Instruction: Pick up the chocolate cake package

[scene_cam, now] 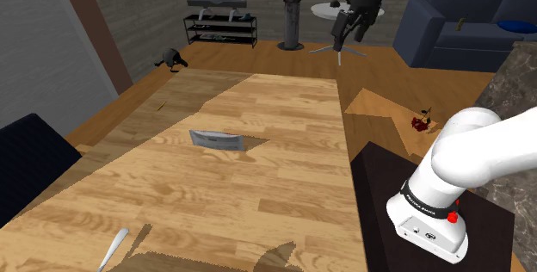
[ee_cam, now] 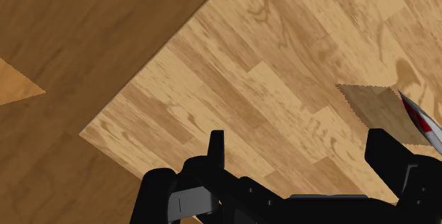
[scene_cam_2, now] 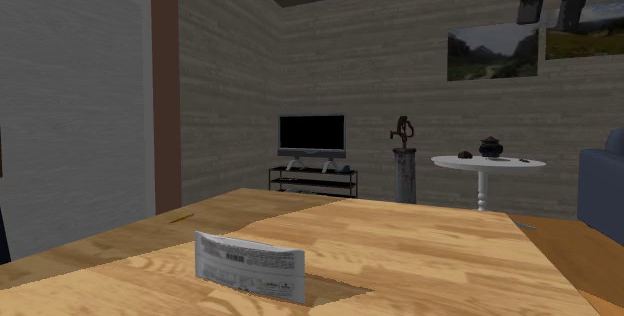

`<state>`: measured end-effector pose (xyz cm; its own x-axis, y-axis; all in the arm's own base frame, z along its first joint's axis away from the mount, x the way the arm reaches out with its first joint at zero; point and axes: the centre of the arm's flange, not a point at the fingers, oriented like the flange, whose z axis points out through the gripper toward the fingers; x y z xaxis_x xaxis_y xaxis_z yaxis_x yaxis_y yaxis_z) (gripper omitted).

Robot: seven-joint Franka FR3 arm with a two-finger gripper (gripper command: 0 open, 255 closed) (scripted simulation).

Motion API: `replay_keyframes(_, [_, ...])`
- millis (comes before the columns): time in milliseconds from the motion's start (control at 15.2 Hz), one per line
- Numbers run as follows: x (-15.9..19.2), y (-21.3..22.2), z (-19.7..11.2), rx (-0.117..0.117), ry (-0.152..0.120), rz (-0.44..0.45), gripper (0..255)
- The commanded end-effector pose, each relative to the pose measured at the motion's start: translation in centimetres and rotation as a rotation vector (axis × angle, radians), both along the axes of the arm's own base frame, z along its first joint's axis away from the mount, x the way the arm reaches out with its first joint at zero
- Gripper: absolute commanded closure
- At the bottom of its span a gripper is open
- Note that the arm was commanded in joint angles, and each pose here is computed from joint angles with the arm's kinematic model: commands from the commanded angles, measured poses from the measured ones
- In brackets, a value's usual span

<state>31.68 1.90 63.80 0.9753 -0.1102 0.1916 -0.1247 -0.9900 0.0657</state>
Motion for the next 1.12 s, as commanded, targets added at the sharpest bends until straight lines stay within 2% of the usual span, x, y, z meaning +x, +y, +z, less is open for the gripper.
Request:
replay_keyframes(0, [0.0,0.0,0.0,0.000,0.000,0.000,0])
replay_keyframes(1056, [14.5,8.8,-11.8,0.018,0.033,0.300,0])
